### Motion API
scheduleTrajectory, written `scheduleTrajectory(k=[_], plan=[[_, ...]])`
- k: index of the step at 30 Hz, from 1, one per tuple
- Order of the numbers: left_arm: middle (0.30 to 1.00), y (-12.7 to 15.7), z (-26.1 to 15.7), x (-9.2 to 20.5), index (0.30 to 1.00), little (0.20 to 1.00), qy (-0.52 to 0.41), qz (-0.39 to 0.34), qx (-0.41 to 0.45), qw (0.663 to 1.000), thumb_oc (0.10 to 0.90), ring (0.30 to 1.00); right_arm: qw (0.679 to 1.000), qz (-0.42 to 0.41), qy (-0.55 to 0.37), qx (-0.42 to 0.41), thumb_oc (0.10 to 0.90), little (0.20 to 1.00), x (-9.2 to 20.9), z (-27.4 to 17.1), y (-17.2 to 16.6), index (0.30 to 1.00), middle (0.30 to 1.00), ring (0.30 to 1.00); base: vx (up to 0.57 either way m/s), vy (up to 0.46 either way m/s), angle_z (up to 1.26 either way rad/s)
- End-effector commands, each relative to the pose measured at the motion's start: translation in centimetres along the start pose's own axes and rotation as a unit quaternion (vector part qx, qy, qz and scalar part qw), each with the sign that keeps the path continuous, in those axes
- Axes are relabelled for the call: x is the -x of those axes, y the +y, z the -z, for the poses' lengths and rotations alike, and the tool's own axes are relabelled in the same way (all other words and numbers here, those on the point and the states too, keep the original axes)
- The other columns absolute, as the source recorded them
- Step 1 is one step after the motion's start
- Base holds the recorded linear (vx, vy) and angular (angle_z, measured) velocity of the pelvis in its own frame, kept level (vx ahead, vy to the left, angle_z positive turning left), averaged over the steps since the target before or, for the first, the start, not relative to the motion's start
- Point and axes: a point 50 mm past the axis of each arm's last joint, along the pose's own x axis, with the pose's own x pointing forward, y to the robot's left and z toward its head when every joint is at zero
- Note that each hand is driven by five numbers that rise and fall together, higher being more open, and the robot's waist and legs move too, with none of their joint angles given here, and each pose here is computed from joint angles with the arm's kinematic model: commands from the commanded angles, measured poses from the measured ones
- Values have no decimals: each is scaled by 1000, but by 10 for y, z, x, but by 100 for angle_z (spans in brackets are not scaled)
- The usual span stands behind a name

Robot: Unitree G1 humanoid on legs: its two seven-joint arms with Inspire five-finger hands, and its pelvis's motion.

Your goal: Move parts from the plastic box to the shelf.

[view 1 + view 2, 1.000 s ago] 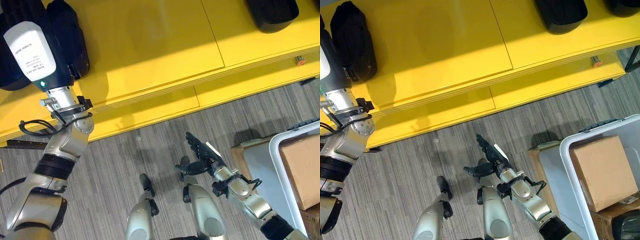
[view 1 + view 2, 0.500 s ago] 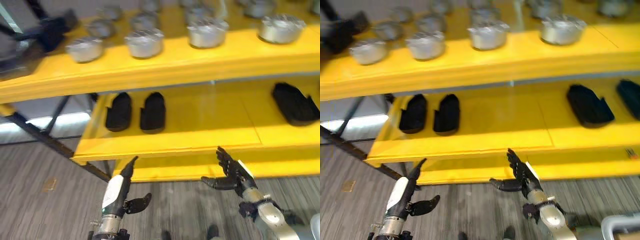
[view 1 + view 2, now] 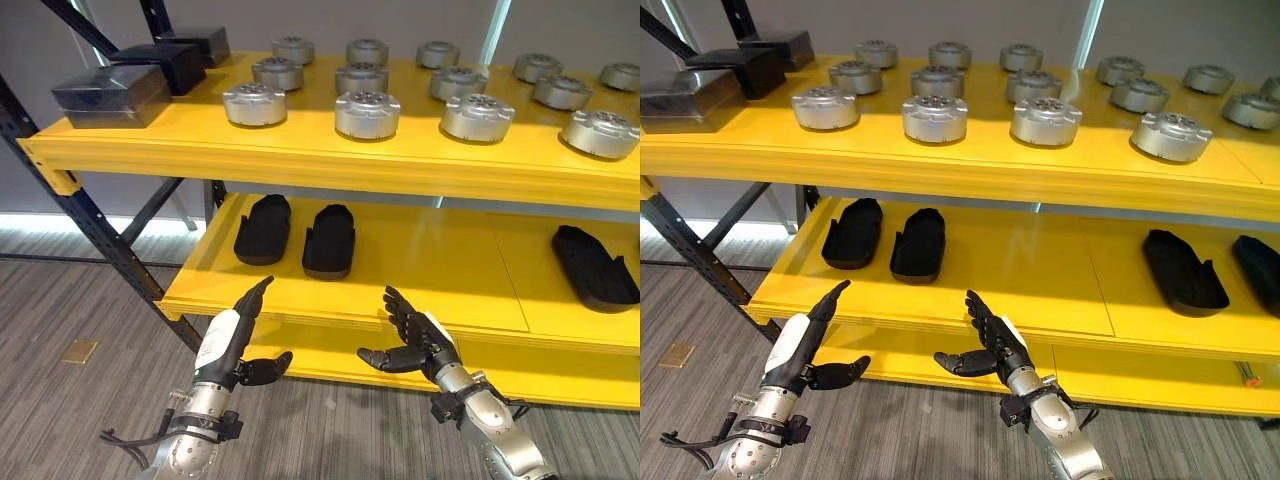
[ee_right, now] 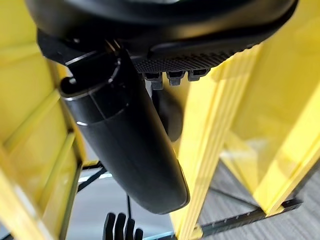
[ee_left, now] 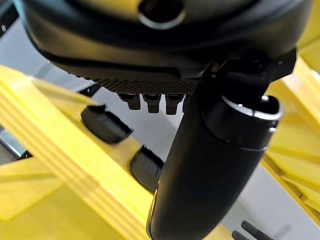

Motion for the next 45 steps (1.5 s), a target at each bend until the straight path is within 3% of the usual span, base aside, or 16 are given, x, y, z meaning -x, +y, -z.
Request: scheduleTrajectory(k=[1, 4, 11, 12, 17, 22, 27, 35, 38, 45], plan=[[1000, 31, -31, -31, 1000, 1000, -104, -72, 17, 992, 900, 1000, 986, -7, -162, 28, 900, 1000, -16, -70, -3, 1000, 1000, 1000, 1, 47, -11], [1000, 31, -31, -32, 1000, 1000, -103, -76, 20, 992, 900, 1000, 984, 16, -175, 36, 900, 1000, -13, -73, -9, 1000, 1000, 1000, -4, 70, -3], [1000, 28, -14, -32, 1000, 1000, -45, -84, 48, 994, 900, 1000, 957, 187, -213, 55, 900, 1000, 2, -86, -47, 1000, 1000, 1000, -8, 174, -9], [1000, 30, -8, -29, 1000, 1000, -32, -83, 49, 995, 900, 1000, 947, 242, -200, 69, 900, 1000, 13, -83, -63, 1000, 1000, 1000, 14, 277, -15], [1000, 38, -6, -25, 1000, 1000, -54, -74, 37, 995, 900, 1000, 913, 363, -170, 66, 900, 1000, 48, -69, -99, 1000, 1000, 1000, -11, 157, -25], [1000, 39, -23, -27, 1000, 1000, -112, -59, 31, 992, 900, 1000, 878, 444, -159, 84, 900, 1000, 82, -52, -117, 1000, 1000, 1000, -151, -32, -79], [1000, 46, -21, -37, 1000, 1000, -92, -88, 39, 991, 900, 1000, 855, 488, -158, 74, 900, 1000, 88, -44, -125, 1000, 1000, 1000, -216, -69, -107], [1000, 55, 0, -24, 1000, 1000, 4, -161, 129, 978, 900, 1000, 876, 443, -159, 102, 900, 1000, 56, -64, -119, 1000, 1000, 1000, -104, -214, -131], [1000, 62, 2, -15, 1000, 1000, 14, -183, 142, 973, 900, 1000, 871, 459, -136, 112, 900, 1000, 72, -63, -132, 1000, 1000, 1000, 111, -349, -123], [1000, 59, 18, -4, 1000, 1000, 58, -159, 181, 969, 900, 1000, 849, 509, -101, 100, 900, 1000, 96, -46, -145, 1000, 1000, 1000, 40, -204, -32]])
